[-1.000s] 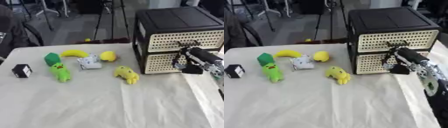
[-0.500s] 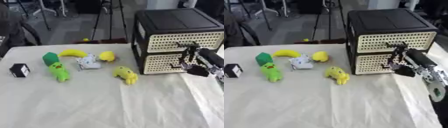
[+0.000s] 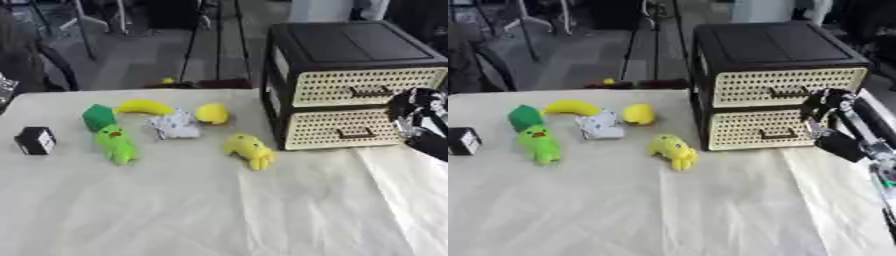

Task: Pick up objects from table and place into drawer.

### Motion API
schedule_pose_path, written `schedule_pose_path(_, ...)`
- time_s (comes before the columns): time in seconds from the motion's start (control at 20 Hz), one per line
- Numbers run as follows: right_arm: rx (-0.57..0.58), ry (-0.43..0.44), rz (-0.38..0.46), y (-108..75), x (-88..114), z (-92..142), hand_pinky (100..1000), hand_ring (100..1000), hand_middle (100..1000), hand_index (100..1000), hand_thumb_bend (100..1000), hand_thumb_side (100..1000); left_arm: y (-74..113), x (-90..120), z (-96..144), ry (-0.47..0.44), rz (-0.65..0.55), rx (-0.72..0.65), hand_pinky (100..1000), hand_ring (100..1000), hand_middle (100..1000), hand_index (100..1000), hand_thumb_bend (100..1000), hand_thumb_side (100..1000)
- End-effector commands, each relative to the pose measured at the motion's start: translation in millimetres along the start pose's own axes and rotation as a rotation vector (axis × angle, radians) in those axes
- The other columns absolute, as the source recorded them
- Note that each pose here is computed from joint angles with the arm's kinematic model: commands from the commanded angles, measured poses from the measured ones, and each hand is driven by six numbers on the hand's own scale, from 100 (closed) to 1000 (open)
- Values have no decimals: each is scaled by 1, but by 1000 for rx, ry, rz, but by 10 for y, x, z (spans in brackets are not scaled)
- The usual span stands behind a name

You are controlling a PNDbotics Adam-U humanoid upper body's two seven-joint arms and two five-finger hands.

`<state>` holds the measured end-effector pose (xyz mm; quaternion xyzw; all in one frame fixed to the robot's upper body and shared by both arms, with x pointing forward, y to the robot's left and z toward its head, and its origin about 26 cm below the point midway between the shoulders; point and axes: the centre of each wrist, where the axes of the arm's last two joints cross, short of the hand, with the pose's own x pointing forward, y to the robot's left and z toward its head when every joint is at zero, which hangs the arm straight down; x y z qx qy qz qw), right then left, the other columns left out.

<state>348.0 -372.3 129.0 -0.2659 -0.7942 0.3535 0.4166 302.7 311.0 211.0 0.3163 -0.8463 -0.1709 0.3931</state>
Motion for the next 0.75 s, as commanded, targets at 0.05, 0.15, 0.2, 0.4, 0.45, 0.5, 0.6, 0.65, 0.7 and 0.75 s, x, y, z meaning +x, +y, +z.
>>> schedule_pose_path(0.05, -51, -35, -25, -142, 134, 2, 247, 481, 628, 591, 100, 743, 51, -14, -11, -14, -16, 4, 674, 473, 584, 735, 699, 767)
schedule_pose_path(0.15, -63, -35, -60, -118, 167, 41, 242, 476, 620, 589, 100, 756, 46, -52, 10, -7, -21, -7, 675, 469, 582, 735, 695, 769)
schedule_pose_path(0.2, -66, -33, -78, -103, 175, 62, 239, 473, 618, 591, 100, 762, 43, -65, 16, -8, -22, -12, 675, 468, 581, 736, 693, 769)
schedule_pose_path(0.4, -64, -42, -120, -71, 213, 121, 239, 472, 617, 589, 100, 767, 45, -104, 34, -10, -25, -19, 676, 463, 576, 736, 691, 768)
schedule_pose_path(0.45, -65, -45, -128, -64, 221, 131, 239, 472, 617, 589, 100, 768, 42, -116, 41, -7, -25, -20, 676, 462, 575, 736, 690, 768)
schedule_pose_path(0.5, -68, -48, -138, -57, 227, 145, 237, 469, 615, 588, 100, 772, 39, -124, 46, -6, -25, -24, 677, 462, 574, 736, 690, 768)
schedule_pose_path(0.6, -72, -55, -156, -47, 239, 159, 237, 468, 615, 589, 100, 772, 37, -134, 51, -6, -25, -27, 678, 461, 573, 737, 689, 767)
schedule_pose_path(0.65, -73, -60, -163, -43, 247, 158, 237, 468, 615, 590, 100, 772, 36, -137, 54, -7, -25, -28, 678, 461, 573, 737, 689, 767)
schedule_pose_path(0.7, -74, -63, -169, -40, 251, 159, 237, 468, 615, 589, 100, 772, 35, -140, 57, -7, -24, -29, 678, 460, 573, 737, 688, 767)
schedule_pose_path(0.75, -77, -66, -174, -39, 255, 161, 237, 468, 615, 589, 100, 772, 33, -142, 59, -8, -23, -31, 678, 460, 572, 737, 688, 767)
